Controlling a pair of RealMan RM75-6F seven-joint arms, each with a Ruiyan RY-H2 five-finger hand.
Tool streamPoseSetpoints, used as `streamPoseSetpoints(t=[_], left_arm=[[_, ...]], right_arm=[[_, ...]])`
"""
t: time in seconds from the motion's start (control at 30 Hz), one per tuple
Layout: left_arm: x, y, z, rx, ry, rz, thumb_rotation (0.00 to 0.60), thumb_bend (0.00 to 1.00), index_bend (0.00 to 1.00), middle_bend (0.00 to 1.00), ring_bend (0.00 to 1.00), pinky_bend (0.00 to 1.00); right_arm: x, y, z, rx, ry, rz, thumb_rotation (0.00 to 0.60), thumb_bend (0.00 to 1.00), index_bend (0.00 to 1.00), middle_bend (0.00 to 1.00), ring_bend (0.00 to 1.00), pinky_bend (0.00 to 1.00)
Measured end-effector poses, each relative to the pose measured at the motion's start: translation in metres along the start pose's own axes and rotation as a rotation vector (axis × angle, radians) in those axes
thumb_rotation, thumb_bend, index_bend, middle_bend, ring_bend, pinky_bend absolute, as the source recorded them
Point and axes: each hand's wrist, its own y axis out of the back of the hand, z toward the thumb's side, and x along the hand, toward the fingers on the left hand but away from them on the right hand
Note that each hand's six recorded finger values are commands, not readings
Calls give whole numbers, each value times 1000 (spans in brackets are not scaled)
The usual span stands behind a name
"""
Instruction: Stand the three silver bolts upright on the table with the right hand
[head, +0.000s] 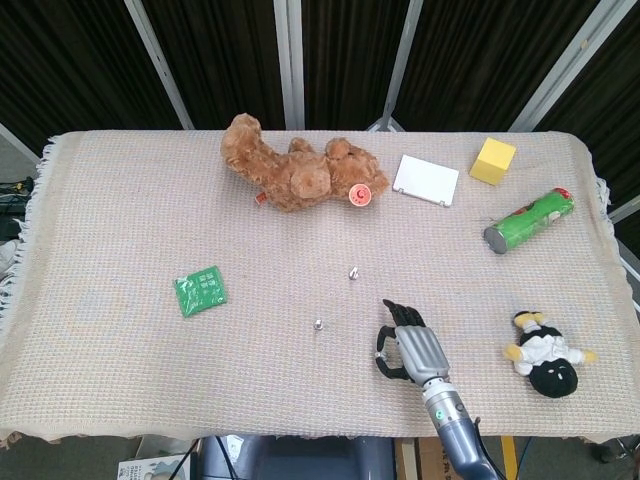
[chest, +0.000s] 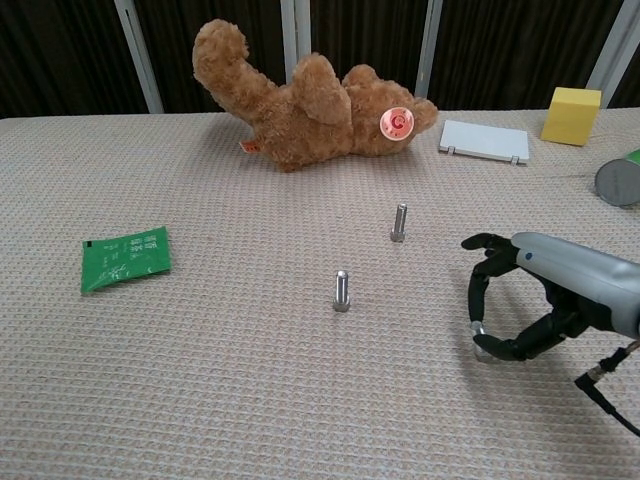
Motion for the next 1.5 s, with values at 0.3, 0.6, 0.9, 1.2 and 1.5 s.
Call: streamPoseSetpoints(t=[0.3, 0.6, 0.9, 1.2, 1.5], left_arm=[[0, 0, 0, 0, 0, 0, 600, 75, 33, 32, 0, 63], [0, 0, 0, 2, 0, -1, 600, 75, 33, 32, 0, 63], [-1, 0, 0, 3, 0, -1, 600, 75, 33, 32, 0, 63], [-1, 0, -1, 4, 3, 0, 600, 75, 33, 32, 0, 65], [-1, 0, 0, 4, 2, 0, 600, 75, 33, 32, 0, 68]], right_arm=[[-1, 0, 1, -16, 6, 0, 600, 390, 631, 0, 0, 36], [-5, 4, 1, -32, 6, -14, 600, 390, 630, 0, 0, 36], [-9, 6, 0, -44, -2, -23, 600, 389, 631, 0, 0, 36], [-12, 6, -3, -52, -13, -22, 600, 390, 630, 0, 0, 36], [-12, 7, -3, -59, -10, -26, 600, 390, 630, 0, 0, 36]])
